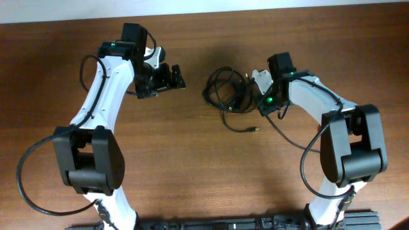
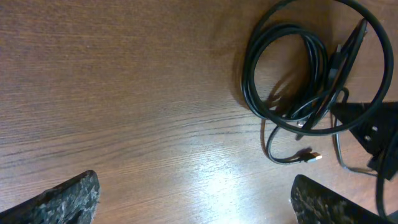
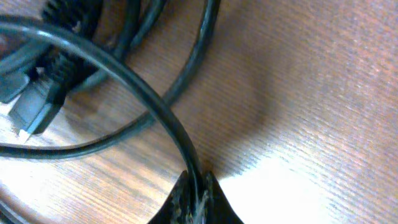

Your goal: Untangle cables

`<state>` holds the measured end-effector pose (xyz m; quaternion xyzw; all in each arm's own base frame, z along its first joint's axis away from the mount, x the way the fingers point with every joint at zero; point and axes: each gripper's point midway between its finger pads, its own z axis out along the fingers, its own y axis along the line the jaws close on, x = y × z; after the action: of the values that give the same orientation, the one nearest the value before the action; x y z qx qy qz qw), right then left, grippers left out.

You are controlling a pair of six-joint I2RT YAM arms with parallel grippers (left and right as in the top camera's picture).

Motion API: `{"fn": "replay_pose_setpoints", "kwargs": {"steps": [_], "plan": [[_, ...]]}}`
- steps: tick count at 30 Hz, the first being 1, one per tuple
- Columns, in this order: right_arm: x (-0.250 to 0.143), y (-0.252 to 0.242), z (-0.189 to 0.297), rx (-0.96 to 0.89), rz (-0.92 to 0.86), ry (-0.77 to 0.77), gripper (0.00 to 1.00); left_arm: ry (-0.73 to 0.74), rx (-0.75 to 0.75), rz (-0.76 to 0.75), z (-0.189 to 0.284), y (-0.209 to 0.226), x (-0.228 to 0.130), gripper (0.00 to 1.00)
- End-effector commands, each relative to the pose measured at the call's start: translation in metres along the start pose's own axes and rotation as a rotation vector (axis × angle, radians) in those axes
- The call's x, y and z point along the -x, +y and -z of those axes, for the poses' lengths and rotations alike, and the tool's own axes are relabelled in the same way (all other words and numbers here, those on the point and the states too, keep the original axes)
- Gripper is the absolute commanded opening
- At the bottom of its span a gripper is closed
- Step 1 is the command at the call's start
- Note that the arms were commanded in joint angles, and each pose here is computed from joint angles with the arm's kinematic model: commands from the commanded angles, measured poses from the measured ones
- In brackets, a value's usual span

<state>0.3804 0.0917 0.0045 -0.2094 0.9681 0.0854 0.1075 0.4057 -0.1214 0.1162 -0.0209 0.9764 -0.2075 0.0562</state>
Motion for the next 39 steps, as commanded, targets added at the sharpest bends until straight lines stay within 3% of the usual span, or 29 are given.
{"fn": "replay_pose_setpoints", "kwargs": {"steps": [1, 7, 16, 17, 19, 21, 23, 27, 31, 35, 39], "plan": [[0.050, 0.010, 0.060, 0.039, -0.080, -0.132, 0.04, -0.014, -0.014, -0.002, 0.003, -0.005, 0.004, 0.99], [0.114, 0.028, 0.232, 0.016, -0.103, -0.380, 0.04, -0.014, -0.014, -0.002, 0.003, -0.005, 0.004, 0.99], [0.142, 0.041, 0.334, 0.104, -0.425, -0.645, 0.04, -0.012, -0.018, -0.002, 0.003, -0.006, 0.003, 0.99], [0.144, 0.043, 0.351, 0.124, -0.462, -0.689, 0.04, -0.005, -0.054, -0.034, 0.003, -0.012, 0.002, 0.99], [0.147, 0.052, 0.379, 0.180, -0.508, -0.749, 0.04, -0.002, -0.363, -0.308, 0.017, -0.063, -0.007, 0.99], [0.145, 0.062, 0.384, 0.254, -0.545, -0.743, 0.04, -0.067, -0.719, -0.572, 0.057, -0.116, -0.025, 0.99], [0.143, 0.073, 0.383, 0.334, -0.583, -0.705, 0.04, -0.137, -0.838, -0.683, 0.087, -0.138, -0.035, 0.99], [0.141, 0.082, 0.382, 0.411, -0.645, -0.665, 0.04, -0.248, -0.753, -0.835, 0.117, -0.152, -0.041, 0.99], [0.133, 0.116, 0.386, 0.589, -0.576, -0.576, 0.04, -0.336, -0.723, -0.912, 0.139, -0.159, -0.040, 0.99], [0.123, 0.149, 0.399, 0.784, -0.502, -0.492, 0.04, -0.350, -0.728, -0.929, 0.141, -0.162, -0.040, 0.99], [0.123, 0.153, 0.401, 0.827, -0.567, -0.452, 0.04, -0.336, -0.772, -0.956, 0.140, -0.175, -0.048, 0.99]]}}
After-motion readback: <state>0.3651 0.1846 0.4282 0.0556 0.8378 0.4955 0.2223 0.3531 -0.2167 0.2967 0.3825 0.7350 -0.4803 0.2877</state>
